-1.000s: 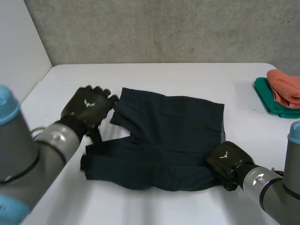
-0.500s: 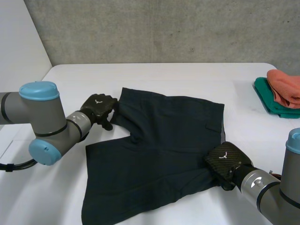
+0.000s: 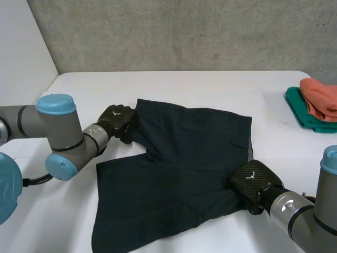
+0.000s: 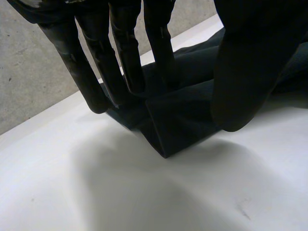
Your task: Fold the laundry.
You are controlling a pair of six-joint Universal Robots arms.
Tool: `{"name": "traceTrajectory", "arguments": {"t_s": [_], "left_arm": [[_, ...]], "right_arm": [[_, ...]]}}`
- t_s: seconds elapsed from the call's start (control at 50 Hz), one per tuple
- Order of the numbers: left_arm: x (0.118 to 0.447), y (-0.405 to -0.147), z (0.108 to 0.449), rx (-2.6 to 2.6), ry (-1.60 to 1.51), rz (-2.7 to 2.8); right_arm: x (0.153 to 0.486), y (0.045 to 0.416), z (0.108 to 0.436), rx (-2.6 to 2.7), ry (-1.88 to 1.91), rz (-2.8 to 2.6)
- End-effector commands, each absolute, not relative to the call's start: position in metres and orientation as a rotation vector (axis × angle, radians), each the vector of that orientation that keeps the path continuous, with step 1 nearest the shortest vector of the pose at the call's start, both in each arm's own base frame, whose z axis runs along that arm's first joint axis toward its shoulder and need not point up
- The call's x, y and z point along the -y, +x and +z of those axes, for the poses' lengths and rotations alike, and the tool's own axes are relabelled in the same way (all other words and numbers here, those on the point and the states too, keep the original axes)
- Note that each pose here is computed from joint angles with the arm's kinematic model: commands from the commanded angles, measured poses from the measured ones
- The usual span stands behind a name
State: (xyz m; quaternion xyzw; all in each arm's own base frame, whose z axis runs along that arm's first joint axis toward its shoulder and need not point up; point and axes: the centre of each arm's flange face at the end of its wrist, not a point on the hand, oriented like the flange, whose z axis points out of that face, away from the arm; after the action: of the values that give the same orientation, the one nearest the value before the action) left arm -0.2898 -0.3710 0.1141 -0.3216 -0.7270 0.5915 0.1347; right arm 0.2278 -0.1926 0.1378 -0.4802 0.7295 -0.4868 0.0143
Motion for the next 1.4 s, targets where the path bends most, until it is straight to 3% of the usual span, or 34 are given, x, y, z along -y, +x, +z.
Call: {"name": "traceTrajectory", "arguments": {"t_s": [0.02, 0.42, 0.78, 1.12, 1.26, 1.4], "left_arm": [[0.376, -0.294, 0.109, 2.096, -0.938, 1.722], [0.381, -0.295, 0.104, 2.140, -0.916, 1.765], [0.329, -0.275, 0.118, 2.330, -1.108, 1.801], [0.326, -0.270, 0.116, 2.410, -1.083, 1.813], [0.324, -0.269, 0.146, 2.364, -1.038, 1.897], [0.284, -0.265, 0.176, 2.335, -1.045, 1.882]], "right_arm": [[0.193, 0.228, 0.138, -2.270, -1.494, -1.519], [0.193, 0.228, 0.138, -2.272, -1.494, -1.517], [0.193, 0.227, 0.138, -2.281, -1.466, -1.514], [0.193, 0.227, 0.141, -2.282, -1.451, -1.523], [0.193, 0.227, 0.141, -2.281, -1.449, -1.525], [0.193, 0.227, 0.145, -2.287, -1.402, -1.539]]}}
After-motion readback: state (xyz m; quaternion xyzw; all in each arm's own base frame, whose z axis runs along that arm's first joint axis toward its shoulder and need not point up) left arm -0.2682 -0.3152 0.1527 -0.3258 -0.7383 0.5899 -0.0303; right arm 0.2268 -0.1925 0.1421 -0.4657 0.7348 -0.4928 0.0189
